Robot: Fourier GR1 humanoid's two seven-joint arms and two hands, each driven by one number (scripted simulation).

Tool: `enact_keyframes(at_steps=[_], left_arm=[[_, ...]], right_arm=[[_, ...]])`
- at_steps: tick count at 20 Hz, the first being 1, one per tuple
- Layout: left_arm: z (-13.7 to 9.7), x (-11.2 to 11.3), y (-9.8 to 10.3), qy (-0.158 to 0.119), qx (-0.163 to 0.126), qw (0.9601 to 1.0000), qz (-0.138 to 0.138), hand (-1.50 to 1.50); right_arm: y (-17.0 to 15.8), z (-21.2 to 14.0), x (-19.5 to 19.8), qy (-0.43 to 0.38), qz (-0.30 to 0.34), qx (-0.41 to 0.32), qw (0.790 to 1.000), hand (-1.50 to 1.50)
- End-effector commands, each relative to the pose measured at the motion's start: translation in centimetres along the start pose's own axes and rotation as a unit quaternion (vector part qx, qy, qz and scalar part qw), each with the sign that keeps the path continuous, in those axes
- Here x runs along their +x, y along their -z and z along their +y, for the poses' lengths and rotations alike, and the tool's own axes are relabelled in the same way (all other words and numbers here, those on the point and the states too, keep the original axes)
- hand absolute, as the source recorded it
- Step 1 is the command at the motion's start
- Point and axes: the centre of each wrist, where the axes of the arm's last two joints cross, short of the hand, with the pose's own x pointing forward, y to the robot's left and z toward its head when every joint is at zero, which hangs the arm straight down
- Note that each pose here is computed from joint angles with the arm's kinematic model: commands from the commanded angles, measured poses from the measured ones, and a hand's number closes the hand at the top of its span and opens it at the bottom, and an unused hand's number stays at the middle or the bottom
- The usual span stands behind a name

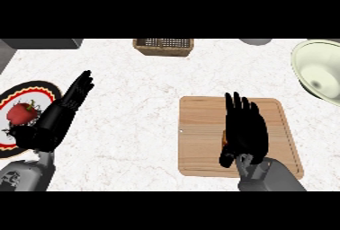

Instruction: Pick the croissant from the cutting board and place it in the basket

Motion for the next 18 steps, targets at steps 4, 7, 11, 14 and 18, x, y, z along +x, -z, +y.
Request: enact_keyframes(at_steps=[4, 7, 11, 14, 18], left_arm=[[-0.3, -0.7, -1.2, 0.01, 0.003, 0.9999, -0.007, 0.0], [-0.4, -0.3, 0.4, 0.003, -0.003, 1.0, 0.002, 0.0], [-0.5, -0.1, -0.1, -0.004, -0.007, 1.0, 0.001, 0.0], [0.3, 0.2, -0.6, 0.005, -0.003, 1.0, -0.004, 0.0], [-0.5, 0.8, 0.4, 0.0, 0.004, 0.9999, -0.014, 0.0]], right_arm=[[-0.2, -0.1, 0.8, 0.007, 0.042, 0.005, 0.999, -1.5], [-0.8, -0.8, 1.9, -0.016, 0.054, 0.01, 0.998, -1.5], [0.3, 0.4, 2.2, -0.027, 0.07, 0.019, 0.997, -1.5], [0.7, 0.8, 2.2, -0.032, 0.075, 0.018, 0.996, -1.5], [2.3, 2.5, 0.0, -0.046, 0.077, 0.027, 0.996, -1.5]])
